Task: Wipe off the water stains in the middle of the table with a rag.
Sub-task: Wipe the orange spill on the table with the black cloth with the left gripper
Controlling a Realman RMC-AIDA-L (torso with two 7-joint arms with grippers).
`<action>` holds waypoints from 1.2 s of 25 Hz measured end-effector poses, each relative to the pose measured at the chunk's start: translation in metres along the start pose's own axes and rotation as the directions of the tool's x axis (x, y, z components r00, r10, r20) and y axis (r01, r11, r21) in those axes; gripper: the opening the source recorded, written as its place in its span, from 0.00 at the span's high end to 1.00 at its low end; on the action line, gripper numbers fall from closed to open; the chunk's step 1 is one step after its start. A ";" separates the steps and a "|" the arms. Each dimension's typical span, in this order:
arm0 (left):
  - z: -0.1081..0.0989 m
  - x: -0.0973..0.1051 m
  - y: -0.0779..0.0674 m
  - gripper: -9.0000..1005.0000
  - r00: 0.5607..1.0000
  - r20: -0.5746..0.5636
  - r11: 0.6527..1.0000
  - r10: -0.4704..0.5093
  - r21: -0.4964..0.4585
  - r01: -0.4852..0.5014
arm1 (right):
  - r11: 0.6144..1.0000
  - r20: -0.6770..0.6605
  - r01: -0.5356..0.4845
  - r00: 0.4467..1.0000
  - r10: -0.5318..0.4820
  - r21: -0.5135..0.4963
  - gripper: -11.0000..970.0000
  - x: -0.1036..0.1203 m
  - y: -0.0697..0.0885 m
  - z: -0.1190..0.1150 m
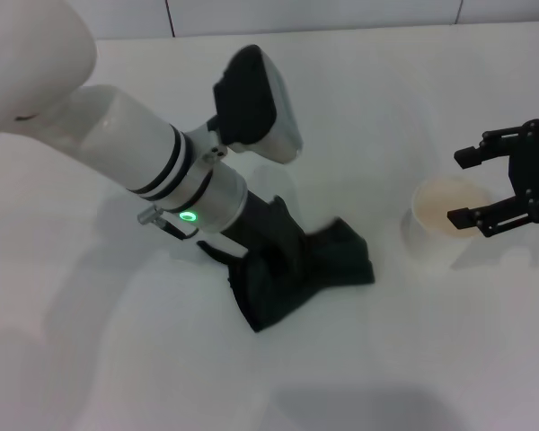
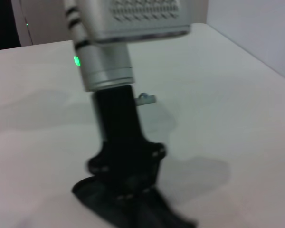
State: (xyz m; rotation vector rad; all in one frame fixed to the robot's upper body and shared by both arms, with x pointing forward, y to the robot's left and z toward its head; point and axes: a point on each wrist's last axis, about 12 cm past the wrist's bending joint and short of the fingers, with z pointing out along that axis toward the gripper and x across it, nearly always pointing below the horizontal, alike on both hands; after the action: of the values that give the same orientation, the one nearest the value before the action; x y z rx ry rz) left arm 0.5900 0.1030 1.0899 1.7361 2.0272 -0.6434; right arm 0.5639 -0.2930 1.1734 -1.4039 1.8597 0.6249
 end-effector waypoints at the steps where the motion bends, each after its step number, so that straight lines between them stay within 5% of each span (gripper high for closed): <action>1: 0.001 0.003 0.004 0.89 1.000 0.001 0.999 -0.024 -0.034 0.024 | 1.000 0.000 0.001 1.000 -0.001 -0.001 0.13 0.000 0.000 0.000; 10: -0.014 0.008 0.036 0.89 0.987 0.070 0.963 -0.145 -0.220 0.157 | 1.000 -0.003 -0.007 1.000 0.007 -0.007 0.13 0.002 0.002 0.001; 21: -0.019 0.002 0.013 0.87 0.988 0.120 0.992 -0.102 -0.055 0.109 | 1.000 0.001 -0.014 1.000 0.014 -0.011 0.13 0.004 0.003 -0.001; 30: -0.042 0.036 0.008 0.87 0.974 0.127 0.979 -0.189 -0.045 0.197 | 1.000 0.005 -0.008 1.000 0.008 0.003 0.13 0.005 0.006 -0.007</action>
State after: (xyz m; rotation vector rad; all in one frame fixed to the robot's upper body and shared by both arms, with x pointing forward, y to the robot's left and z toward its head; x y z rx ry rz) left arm 0.5923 0.1578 1.1028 1.4421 2.1229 -0.7250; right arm 0.5555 -0.2996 1.1739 -1.3918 1.8624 0.6289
